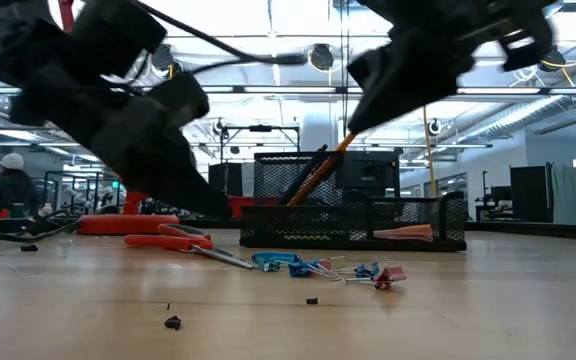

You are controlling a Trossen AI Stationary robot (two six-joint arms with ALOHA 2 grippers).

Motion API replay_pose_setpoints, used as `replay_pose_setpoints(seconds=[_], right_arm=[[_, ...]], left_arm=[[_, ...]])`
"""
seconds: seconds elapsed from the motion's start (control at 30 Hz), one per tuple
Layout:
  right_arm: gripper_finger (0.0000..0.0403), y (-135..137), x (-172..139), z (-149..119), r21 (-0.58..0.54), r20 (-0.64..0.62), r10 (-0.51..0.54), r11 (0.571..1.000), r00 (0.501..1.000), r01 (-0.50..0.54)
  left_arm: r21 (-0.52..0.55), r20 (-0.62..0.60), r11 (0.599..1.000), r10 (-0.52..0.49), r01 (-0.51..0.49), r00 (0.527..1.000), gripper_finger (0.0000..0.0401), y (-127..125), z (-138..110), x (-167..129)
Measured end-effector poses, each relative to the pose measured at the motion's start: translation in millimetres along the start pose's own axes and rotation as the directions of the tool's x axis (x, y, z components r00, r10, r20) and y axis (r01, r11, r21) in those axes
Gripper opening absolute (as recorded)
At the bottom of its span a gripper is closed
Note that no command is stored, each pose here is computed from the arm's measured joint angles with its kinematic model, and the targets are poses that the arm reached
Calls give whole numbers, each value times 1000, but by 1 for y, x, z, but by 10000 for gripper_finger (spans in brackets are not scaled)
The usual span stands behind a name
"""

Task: Pick and place office supplies into organizer
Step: Put the pink binder clip into the black desk organizer

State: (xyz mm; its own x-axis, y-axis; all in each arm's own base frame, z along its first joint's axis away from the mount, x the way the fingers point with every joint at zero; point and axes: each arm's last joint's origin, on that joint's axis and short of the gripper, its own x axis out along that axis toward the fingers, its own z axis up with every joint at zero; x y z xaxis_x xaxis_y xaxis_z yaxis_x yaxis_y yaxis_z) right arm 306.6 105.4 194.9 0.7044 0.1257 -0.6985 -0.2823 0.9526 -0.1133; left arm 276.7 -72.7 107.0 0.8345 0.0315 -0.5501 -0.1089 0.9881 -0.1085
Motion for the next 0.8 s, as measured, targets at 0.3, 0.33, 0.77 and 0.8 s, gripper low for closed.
replay_pose_setpoints(seconds=[0.3, 0.33, 0.77, 0.8], right_arm=[[144, 34, 7, -7, 300, 42, 11, 954, 999, -23], [155, 38, 9, -6, 297, 63, 21, 954, 998, -39], [164, 60, 65, -13, 426, 15, 30, 904, 999, -33], [161, 60, 66, -13, 434, 2, 23, 901, 1000, -21]], left_arm=[[122, 61, 986, 105, -112, 993, 47, -21, -7, -9], [121, 61, 986, 108, -115, 992, 47, -21, -6, -8], [110, 52, 986, 123, -128, 991, 47, -17, -6, -7], [112, 48, 985, 124, -129, 991, 47, -17, -7, -7]])
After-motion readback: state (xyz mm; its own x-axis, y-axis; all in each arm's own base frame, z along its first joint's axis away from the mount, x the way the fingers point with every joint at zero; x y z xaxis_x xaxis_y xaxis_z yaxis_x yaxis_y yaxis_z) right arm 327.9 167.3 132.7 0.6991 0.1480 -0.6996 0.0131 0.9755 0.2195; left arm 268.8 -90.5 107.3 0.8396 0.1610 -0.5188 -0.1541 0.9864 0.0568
